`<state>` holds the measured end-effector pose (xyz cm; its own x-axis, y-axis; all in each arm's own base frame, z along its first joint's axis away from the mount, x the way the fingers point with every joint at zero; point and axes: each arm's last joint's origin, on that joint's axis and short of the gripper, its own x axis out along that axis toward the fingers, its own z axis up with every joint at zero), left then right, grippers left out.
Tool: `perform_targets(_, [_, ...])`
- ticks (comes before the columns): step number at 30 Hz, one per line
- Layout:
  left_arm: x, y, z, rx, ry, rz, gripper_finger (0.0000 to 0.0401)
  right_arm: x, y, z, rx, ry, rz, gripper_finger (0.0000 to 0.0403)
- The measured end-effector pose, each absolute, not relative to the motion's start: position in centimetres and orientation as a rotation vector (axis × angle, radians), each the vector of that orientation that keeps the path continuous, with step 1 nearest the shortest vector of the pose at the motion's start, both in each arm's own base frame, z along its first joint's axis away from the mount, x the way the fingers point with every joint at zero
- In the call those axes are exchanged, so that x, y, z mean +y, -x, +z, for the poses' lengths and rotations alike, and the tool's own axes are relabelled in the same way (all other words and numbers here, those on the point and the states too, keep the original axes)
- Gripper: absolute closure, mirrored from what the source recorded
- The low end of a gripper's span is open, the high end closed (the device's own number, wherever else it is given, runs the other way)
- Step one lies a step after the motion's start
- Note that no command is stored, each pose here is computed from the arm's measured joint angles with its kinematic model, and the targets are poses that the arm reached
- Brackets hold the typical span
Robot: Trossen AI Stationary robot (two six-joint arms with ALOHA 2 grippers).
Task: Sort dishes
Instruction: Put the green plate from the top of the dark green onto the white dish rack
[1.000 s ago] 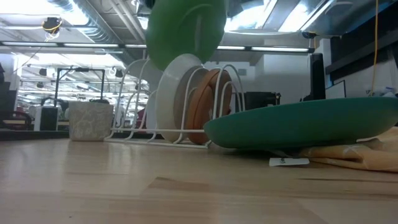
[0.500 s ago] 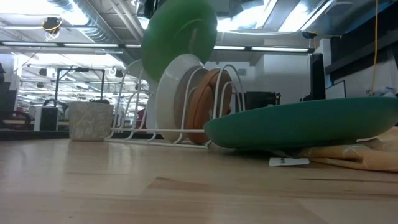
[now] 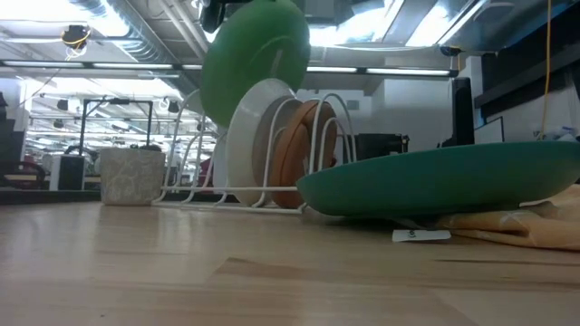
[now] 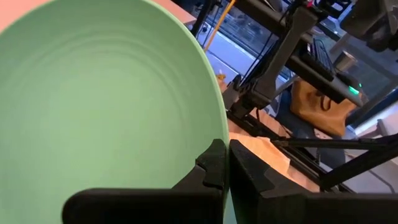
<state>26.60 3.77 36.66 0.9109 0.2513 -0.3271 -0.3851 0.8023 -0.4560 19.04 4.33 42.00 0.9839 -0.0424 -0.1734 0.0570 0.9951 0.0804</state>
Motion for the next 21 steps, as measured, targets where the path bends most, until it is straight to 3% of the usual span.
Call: perform_targets(21, [3.91, -26.52, 37.36, 0.177, 0.579, 0.377, 0.0396, 4.33, -19.04, 42.0, 0.173, -0.085, -0.05, 0.0208])
